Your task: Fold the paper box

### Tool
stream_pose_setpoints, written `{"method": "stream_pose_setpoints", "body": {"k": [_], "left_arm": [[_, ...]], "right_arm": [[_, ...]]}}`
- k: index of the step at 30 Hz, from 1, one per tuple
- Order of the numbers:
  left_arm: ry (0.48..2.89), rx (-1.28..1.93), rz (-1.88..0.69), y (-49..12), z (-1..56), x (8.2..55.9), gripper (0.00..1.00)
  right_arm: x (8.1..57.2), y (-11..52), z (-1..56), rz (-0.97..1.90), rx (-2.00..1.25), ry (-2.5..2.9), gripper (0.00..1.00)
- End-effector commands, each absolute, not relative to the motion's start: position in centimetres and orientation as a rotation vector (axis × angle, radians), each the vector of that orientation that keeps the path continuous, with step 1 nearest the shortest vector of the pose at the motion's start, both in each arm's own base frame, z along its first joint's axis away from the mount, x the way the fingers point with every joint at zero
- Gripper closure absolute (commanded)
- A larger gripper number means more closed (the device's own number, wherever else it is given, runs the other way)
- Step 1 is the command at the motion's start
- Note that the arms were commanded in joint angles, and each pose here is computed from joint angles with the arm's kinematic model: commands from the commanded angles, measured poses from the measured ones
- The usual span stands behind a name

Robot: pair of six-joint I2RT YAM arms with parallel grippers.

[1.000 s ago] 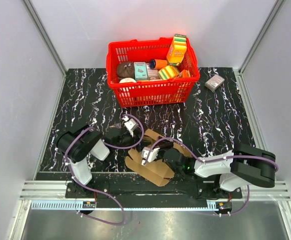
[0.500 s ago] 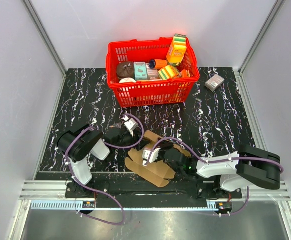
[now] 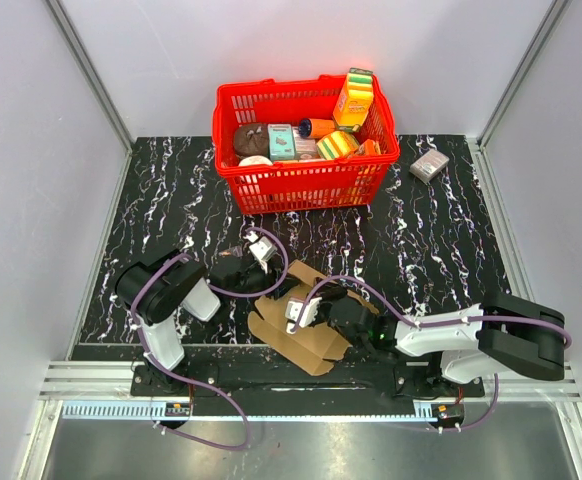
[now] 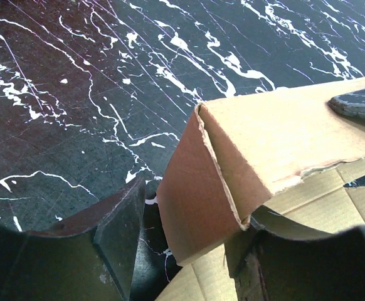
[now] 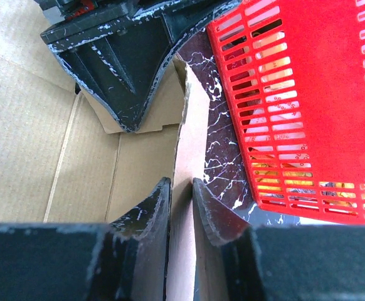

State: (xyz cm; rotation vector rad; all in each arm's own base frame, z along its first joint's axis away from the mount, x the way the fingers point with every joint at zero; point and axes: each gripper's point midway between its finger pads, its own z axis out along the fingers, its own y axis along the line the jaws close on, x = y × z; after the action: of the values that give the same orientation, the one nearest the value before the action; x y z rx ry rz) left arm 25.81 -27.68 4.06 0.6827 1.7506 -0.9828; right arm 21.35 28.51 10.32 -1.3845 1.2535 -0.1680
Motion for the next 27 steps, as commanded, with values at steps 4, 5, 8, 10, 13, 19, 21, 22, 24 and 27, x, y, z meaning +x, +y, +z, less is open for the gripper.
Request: {"method": "stream_pose_setpoints", "body": {"k": [4,5,8,10,13,19,21,22,24,27], "left_arm": [[1.421,0.631,-0.975,-28.34,11.49,27.62,0.51],[1.42,0.629,-0.973,-28.35,11.51,27.65,0.51],[1.423,0.612,-0.964,-28.26,11.48,27.78,0.54],[1.417,0.601,-0.964,-28.35,11.65,27.72,0.56],[1.418,0.576,-0.945,-28.34,11.62,27.76,0.6],[1.427,0.548,-0.867,-28.31,11.28,27.59,0.7],[1.427,0.53,-0.841,-28.24,11.37,27.56,0.73],[1.421,0.531,-0.829,-28.25,11.44,27.54,0.75],[1.425,0.514,-0.807,-28.24,11.4,27.5,0.78],[1.415,0.514,-0.785,-28.48,11.58,27.5,0.81]], "right_arm": [[19.94,29.24,9.48,-0.096,-1.435,1.251,0.74],[19.84,29.38,9.49,-0.09,-1.44,1.248,0.74],[19.61,29.44,9.23,-0.076,-1.451,1.253,0.74],[19.61,29.57,9.28,-0.065,-1.443,1.259,0.74],[19.38,29.77,9.2,-0.048,-1.45,1.258,0.73],[19.38,29.87,9.04,-0.038,-1.444,1.265,0.74],[19.33,29.92,8.94,-0.035,-1.443,1.266,0.73],[19.28,29.99,9.02,-0.032,-1.442,1.264,0.73],[19.32,30.07,9.04,-0.03,-1.437,1.265,0.73],[19.34,30.07,8.96,-0.028,-1.436,1.269,0.73]]}}
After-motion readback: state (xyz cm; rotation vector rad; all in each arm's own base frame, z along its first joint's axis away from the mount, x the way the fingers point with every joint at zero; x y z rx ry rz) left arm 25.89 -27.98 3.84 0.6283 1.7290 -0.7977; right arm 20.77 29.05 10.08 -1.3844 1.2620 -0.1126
